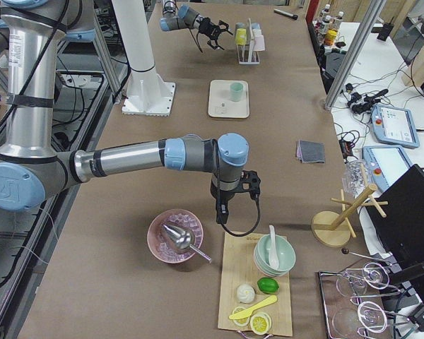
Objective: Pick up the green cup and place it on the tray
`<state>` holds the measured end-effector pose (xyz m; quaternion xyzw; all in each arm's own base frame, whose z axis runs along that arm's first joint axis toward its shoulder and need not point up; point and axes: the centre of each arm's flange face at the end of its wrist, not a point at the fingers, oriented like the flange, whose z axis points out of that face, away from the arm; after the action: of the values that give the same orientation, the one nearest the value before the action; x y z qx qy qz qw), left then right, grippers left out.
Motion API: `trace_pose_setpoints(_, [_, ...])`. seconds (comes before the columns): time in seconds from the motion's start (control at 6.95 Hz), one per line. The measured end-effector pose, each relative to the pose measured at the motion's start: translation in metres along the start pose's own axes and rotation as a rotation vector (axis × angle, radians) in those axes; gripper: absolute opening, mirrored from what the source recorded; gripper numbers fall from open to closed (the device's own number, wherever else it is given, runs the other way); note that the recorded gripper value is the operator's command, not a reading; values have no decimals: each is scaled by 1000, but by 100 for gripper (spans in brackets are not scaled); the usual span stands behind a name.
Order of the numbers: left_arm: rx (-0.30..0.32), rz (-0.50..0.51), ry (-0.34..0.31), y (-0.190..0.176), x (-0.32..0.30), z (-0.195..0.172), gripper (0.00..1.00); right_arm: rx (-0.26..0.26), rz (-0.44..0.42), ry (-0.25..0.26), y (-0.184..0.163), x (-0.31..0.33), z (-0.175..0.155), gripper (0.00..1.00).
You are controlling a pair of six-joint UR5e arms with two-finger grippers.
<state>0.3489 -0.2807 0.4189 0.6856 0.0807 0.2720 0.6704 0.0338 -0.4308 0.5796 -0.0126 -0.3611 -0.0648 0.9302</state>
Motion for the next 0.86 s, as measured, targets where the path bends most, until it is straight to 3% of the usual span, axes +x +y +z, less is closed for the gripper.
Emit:
trace_pose_setpoints(0.58, [-70,154,-1,115,-52,-63,98,6,-16,1,-2,-2,-3,100])
trace_pose_setpoints(0.86, [-107,349,-37,170,-77,-90,98,6,-17,2,-3,-2,-3,100])
